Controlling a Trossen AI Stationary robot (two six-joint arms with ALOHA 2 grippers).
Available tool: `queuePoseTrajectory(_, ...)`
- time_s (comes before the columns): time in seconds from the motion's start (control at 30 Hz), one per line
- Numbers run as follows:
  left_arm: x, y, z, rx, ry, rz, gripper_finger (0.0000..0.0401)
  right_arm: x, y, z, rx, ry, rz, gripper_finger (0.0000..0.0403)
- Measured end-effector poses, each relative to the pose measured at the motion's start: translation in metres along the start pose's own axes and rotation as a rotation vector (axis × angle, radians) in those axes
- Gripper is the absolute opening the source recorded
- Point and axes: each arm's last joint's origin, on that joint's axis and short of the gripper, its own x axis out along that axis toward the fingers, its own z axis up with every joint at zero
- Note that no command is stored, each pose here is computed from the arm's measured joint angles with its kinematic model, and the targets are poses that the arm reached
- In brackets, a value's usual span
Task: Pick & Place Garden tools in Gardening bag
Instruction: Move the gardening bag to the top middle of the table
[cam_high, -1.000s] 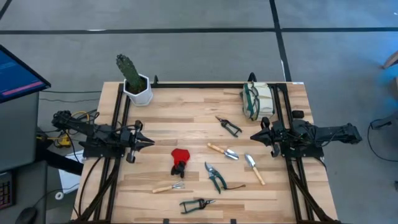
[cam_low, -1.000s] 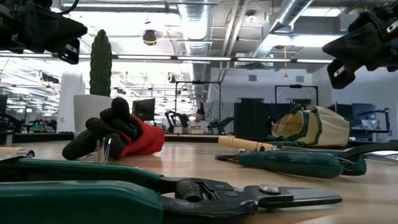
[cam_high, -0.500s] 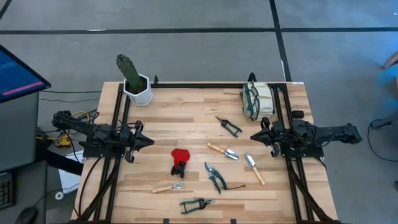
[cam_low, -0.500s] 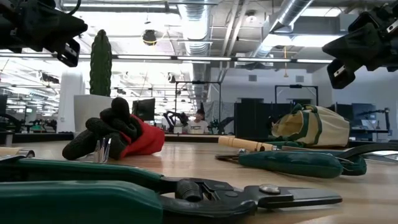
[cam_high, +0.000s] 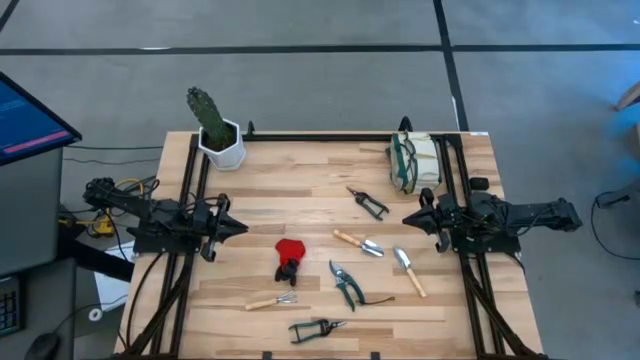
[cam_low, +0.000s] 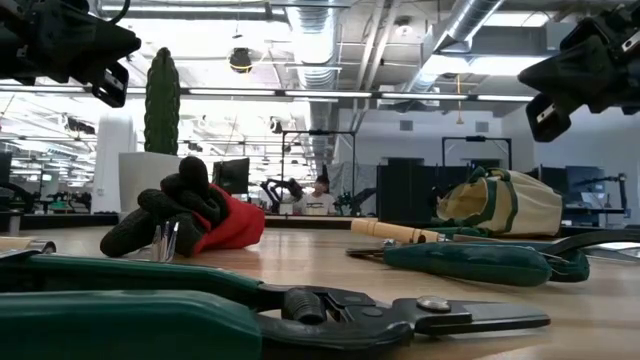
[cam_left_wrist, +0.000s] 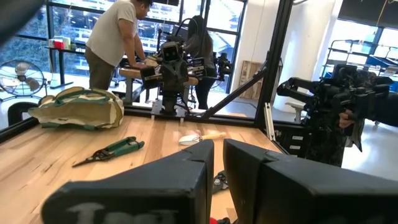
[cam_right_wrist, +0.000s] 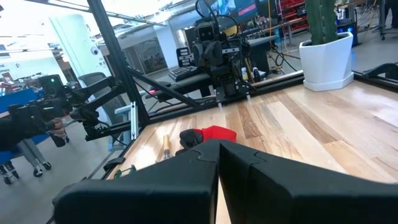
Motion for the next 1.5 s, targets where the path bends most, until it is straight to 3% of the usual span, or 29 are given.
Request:
queuePoseTrajectory(0.47, 0.0, 0.0, 0.0, -0.005, -0.003, 0.0, 0.0025, 0.0, 0.001, 0.001, 0.0, -0.01, 0.006, 0.0001)
queuePoseTrajectory(0.73, 0.0, 0.0, 0.002, -0.184, -0.024, -0.006, 0.0025, 0.0, 0.001, 0.003, 0.0, -0.029, 0.012, 0.0001)
queuePoseTrajectory(1.07, 0.0, -0.001, 0.005, -0.252, -0.053, -0.013, 0.0025, 0.0, 0.001, 0.003, 0.0, -0.035, 0.014, 0.0001)
queuePoseTrajectory(1.23, -0.001, -0.001, 0.012, -0.345, -0.117, -0.032, 0.0025, -0.001, 0.004, 0.011, 0.0, -0.111, 0.038, 0.0001)
queuePoseTrajectory(1.5, -0.002, -0.002, 0.022, -0.381, -0.215, -0.06, 0.0025, -0.006, 0.011, 0.032, 0.0, -0.341, 0.111, 0.0001)
